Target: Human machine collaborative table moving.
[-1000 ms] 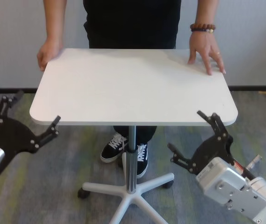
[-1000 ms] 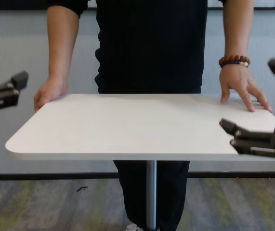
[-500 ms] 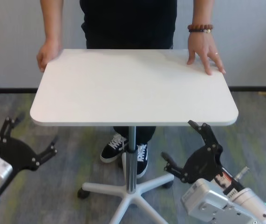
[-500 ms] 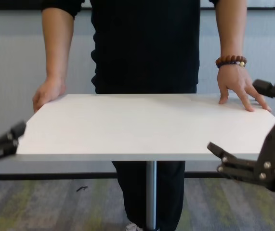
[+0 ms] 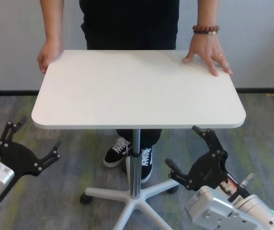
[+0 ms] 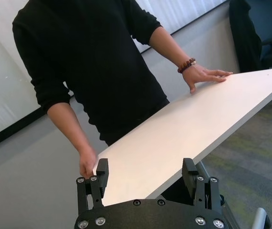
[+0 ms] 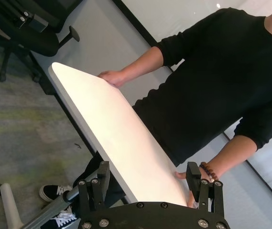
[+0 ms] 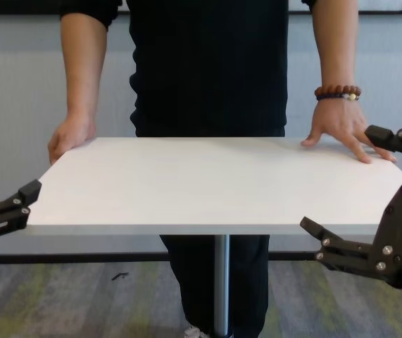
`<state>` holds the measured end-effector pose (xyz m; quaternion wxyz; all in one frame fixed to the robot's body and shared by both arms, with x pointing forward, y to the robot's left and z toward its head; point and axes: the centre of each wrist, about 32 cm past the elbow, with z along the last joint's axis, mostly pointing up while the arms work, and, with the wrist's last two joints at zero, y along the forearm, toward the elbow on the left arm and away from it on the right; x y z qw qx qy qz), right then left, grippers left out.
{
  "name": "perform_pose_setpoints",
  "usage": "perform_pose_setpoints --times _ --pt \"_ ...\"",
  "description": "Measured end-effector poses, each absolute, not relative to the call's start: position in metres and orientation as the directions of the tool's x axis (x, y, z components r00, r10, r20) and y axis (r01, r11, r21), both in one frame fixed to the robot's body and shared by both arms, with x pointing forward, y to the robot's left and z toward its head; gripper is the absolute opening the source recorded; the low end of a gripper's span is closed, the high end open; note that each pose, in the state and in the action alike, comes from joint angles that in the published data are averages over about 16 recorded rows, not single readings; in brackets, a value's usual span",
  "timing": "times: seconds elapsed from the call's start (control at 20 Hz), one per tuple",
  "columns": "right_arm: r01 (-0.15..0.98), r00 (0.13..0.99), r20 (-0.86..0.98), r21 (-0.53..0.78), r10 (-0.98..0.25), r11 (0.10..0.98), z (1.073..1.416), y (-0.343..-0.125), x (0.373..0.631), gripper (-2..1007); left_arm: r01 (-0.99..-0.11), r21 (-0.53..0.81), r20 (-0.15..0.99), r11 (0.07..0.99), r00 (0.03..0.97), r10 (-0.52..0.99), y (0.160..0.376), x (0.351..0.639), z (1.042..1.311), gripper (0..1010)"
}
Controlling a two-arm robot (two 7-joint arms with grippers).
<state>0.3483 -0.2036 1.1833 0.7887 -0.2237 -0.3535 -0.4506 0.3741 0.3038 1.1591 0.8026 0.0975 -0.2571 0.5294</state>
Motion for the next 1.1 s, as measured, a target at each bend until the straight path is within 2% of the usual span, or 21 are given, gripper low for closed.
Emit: perform_pose_setpoints --times 1.1 --pt "0.866 0.353 0.751 -0.036 -0.559 0.499 1.1857 -0.2043 0.3485 1005 -0.896 -0.121 0.517 0.427 0.31 0.798 0.303 0.3747 1.1632 1000"
